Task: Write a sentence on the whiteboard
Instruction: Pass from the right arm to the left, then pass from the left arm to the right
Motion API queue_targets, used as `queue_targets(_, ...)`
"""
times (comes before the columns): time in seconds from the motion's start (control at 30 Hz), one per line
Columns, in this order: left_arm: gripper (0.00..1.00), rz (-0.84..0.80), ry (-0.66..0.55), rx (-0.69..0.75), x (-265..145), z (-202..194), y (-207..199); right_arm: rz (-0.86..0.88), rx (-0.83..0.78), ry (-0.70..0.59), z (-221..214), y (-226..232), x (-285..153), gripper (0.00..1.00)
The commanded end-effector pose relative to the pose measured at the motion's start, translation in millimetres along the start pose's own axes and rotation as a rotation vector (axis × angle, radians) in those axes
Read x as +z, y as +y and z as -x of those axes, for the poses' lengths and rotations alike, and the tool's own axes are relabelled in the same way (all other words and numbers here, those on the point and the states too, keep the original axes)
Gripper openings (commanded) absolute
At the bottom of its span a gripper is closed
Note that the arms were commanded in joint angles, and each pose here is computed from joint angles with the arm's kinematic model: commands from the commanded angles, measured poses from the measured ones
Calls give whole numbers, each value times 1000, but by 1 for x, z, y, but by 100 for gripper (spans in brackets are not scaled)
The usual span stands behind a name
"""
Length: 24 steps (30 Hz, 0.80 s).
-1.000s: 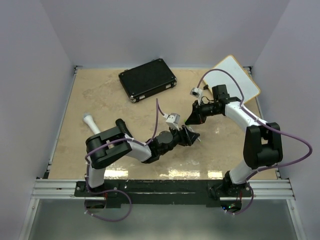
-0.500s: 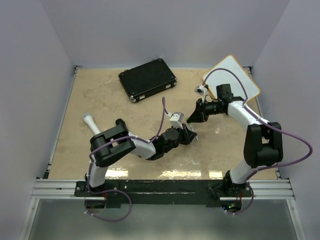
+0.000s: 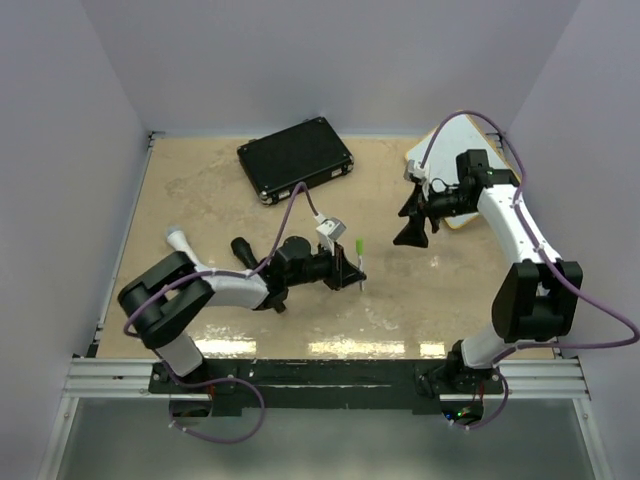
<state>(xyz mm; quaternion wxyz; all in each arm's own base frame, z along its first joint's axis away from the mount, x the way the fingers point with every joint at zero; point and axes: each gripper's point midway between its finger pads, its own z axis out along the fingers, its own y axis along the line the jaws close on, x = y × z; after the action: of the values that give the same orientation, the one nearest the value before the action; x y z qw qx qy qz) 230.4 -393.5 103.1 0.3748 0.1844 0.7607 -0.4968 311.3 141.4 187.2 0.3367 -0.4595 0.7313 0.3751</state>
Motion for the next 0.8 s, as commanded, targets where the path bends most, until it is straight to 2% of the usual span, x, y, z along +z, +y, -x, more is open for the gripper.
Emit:
queue_targets(0.0, 0, -263, 245, 213, -29, -16, -55, 124, -263, 49, -14, 46, -10, 99)
queue_targets(0.07, 0, -313, 352, 238, -40, -31, -60, 173, -357, 32, -13, 69, -2, 99)
queue_targets(0.17, 0, -326, 402, 271, -45, -31, -62, 242, -458, 12, -8, 100, 12, 99)
queue_targets(0.3, 0, -338, 391, 286, -43, -24, -68, 330, -404, -50, -2, 124, 20, 98)
queue_targets(0.4, 0, -331, 379, 294, -40, -19, -69, 373, -342, -43, -7, 132, 27, 94)
queue_targets(0.77, 0, -310, 353, 317, -34, -11, -67, 448, -200, 16, -24, 137, 44, 71)
